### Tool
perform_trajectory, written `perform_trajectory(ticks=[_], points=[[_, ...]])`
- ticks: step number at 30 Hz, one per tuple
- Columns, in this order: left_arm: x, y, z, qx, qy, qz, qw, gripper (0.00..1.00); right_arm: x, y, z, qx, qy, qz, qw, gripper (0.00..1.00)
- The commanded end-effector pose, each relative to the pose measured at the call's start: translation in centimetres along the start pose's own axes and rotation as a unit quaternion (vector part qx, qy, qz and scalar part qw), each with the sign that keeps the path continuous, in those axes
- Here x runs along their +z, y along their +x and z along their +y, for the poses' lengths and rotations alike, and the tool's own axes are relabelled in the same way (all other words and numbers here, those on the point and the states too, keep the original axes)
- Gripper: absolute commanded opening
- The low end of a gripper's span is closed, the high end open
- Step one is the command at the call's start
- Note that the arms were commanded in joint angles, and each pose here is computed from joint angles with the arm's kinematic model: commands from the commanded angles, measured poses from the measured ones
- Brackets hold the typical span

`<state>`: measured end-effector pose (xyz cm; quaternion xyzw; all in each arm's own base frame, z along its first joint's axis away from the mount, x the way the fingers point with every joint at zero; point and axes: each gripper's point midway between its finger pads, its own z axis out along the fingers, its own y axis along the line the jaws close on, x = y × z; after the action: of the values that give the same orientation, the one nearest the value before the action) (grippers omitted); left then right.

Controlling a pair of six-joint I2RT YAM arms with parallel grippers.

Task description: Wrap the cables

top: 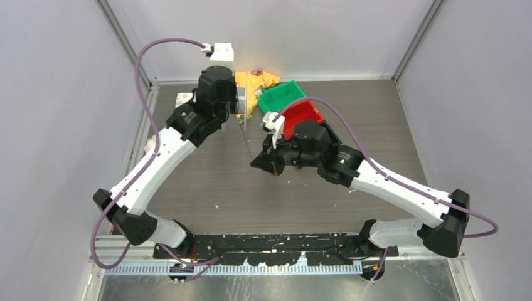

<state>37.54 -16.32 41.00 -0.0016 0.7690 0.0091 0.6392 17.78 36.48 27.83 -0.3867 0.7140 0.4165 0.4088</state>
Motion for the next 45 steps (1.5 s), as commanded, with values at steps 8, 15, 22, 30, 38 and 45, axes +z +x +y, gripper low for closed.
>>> perform_trajectory(ticks=[8,15,22,30,38,45], points=[[-1.9,2.4,-5.6,0.106,0.194,0.031,0.975,0.0,-6.2,-8.4,-3.6,-0.178,0.15,-0.058,0.971,0.0],[-6.7,6.6,-8.3,0.188,0.364,0.109,0.906,0.01,-7.4,-9.6,-4.6,-0.202,0.163,-0.079,0.963,0.0],[-11.2,8.9,-8.2,0.238,0.465,0.142,0.841,0.01,-7.4,-8.1,-6.3,-0.224,0.176,-0.076,0.956,0.0],[-16.2,9.2,-8.4,0.246,0.563,0.166,0.772,0.0,-8.1,-6.0,-6.6,-0.253,0.131,-0.093,0.954,0.0],[-18.9,5.7,-9.5,0.203,0.612,0.14,0.752,0.01,-8.0,-6.7,-7.6,-0.218,0.072,-0.142,0.963,0.0],[-21.1,2.4,-9.5,0.126,0.676,0.117,0.717,0.0,-7.9,-5.8,-6.8,-0.217,-0.011,-0.148,0.965,0.01]])
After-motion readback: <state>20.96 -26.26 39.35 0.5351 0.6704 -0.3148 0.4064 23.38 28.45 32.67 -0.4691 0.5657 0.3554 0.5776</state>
